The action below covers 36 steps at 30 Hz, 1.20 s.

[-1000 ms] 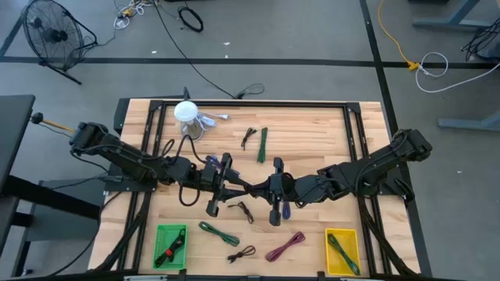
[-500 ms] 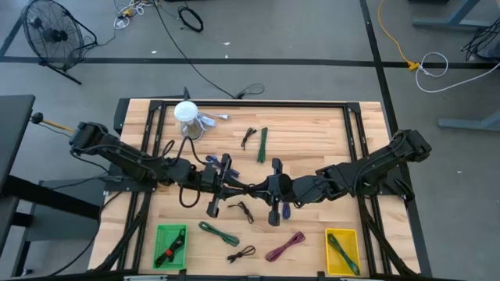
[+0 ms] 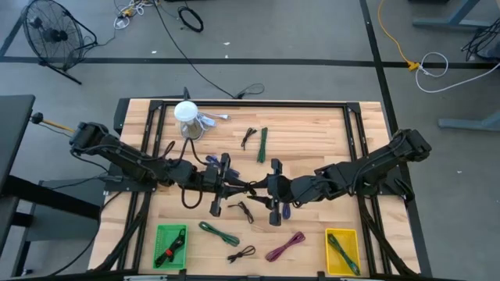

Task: Pick & Place USB Port
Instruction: Put the black charger cable into the green bin

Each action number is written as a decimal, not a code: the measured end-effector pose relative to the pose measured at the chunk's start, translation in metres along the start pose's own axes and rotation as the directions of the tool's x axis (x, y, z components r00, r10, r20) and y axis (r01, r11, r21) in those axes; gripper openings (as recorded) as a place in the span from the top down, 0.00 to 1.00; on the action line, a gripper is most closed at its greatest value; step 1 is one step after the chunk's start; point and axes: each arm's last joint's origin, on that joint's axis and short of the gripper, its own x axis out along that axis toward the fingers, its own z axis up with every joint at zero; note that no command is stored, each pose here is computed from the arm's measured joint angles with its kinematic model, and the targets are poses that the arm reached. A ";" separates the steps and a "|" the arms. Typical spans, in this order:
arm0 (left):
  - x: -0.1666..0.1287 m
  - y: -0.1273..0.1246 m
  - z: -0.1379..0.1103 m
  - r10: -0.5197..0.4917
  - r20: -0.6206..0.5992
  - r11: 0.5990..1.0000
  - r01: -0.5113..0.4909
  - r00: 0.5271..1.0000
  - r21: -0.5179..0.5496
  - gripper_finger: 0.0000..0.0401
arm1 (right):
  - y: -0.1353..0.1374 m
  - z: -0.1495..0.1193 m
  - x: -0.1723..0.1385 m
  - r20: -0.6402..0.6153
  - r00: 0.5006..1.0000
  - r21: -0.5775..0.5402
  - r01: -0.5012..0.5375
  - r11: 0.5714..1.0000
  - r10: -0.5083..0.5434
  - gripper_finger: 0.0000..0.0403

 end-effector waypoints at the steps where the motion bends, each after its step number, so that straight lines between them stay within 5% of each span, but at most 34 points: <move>1: -0.001 -0.001 -0.001 0.003 -0.011 1.000 -0.003 1.000 -0.001 0.94 | -0.001 0.000 -0.002 -0.010 1.000 -0.002 0.001 1.000 -0.001 0.63; 12: -0.019 -0.018 0.001 0.096 -0.148 0.994 -0.103 0.984 -0.038 0.94 | -0.007 -0.007 -0.015 -0.127 0.991 0.038 0.046 0.998 -0.041 0.54; 24: -0.097 -0.090 -0.012 0.062 -0.448 0.945 -0.196 0.892 -0.261 0.94 | -0.016 -0.024 -0.022 -0.260 0.941 0.081 0.246 0.966 -0.218 0.54; 30: -0.139 -0.124 -0.017 -0.050 -0.509 0.866 -0.216 0.859 -0.450 0.94 | -0.017 -0.024 -0.022 -0.264 0.936 0.095 0.267 0.959 -0.235 0.54; 36: -0.175 -0.143 -0.022 -0.146 -0.569 0.738 -0.294 0.810 -0.607 0.94 | -0.017 -0.024 -0.022 -0.264 0.935 0.097 0.268 0.959 -0.235 0.54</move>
